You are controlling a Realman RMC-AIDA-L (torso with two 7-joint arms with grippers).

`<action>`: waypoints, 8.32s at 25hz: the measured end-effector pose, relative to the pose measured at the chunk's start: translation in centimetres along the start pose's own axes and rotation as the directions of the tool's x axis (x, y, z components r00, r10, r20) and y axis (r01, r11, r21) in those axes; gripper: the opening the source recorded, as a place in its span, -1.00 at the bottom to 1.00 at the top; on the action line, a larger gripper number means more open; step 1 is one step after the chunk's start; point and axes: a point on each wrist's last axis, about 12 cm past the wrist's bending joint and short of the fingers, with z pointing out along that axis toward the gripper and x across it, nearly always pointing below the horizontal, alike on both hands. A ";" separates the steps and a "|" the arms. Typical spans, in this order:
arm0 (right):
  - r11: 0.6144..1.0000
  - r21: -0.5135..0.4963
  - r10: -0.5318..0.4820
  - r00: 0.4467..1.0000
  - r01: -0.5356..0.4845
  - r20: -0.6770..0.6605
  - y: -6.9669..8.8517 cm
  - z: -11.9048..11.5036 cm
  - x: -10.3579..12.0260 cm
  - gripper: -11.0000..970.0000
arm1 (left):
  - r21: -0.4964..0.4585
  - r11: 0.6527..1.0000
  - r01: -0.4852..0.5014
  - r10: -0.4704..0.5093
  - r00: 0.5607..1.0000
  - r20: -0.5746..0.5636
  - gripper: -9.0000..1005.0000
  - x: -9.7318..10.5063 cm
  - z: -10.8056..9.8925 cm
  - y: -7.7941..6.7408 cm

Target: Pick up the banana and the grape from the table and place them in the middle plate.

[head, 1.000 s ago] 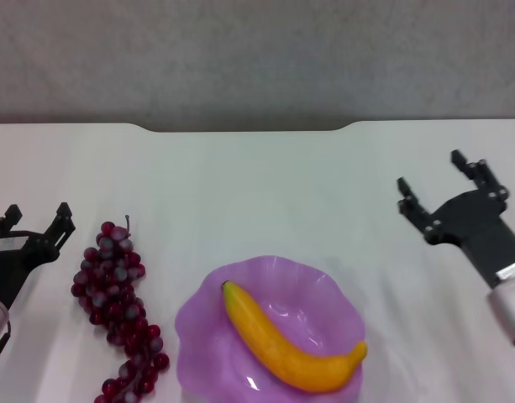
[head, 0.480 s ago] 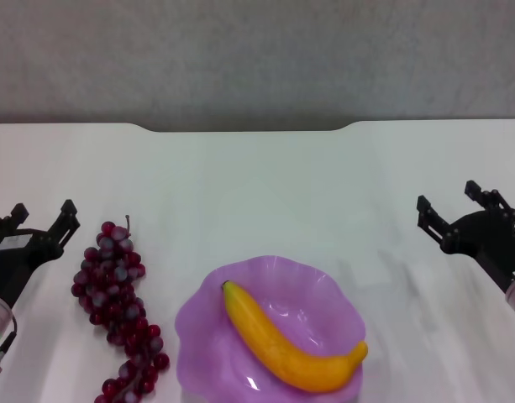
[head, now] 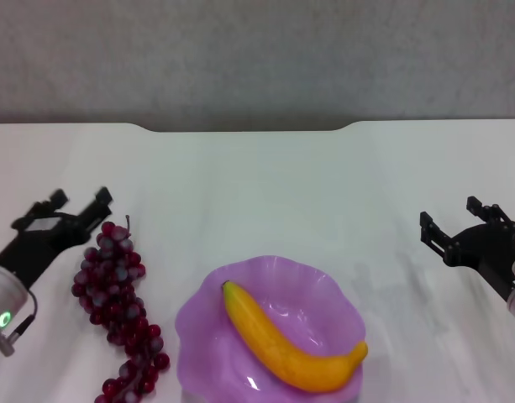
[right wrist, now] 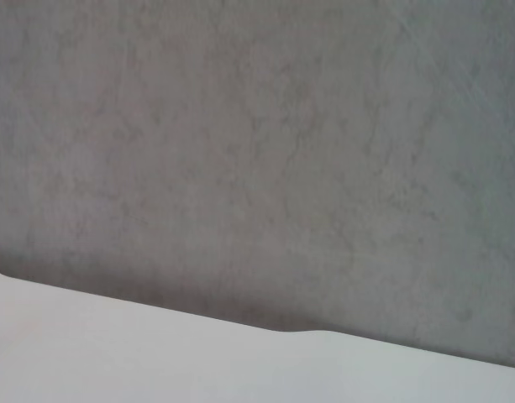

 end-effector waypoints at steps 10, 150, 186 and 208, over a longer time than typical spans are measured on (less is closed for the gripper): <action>1.000 0.002 0.000 1.000 0.000 -0.010 -0.1 -0.1 0.1 0.69 | -0.099 0.984 -0.148 0.108 0.938 -0.331 0.64 -2.7 2.0 -2.4; 0.999 -0.039 -0.020 0.999 0.019 -0.039 0.6 0.5 0.1 0.69 | 0.258 0.894 -0.366 0.438 0.834 -0.334 -0.22 -15.4 -2.6 -5.9; 1.000 -0.023 -0.022 0.996 0.020 -0.088 0.2 0.2 0.9 0.69 | 0.688 0.610 -0.393 0.698 0.677 -0.233 -0.24 -23.8 -4.7 -15.4; 0.999 -0.036 -0.022 0.998 0.020 -0.066 0.5 0.8 0.2 0.69 | 0.719 0.517 -0.464 0.791 0.581 -0.194 -0.24 -16.5 -2.9 -19.3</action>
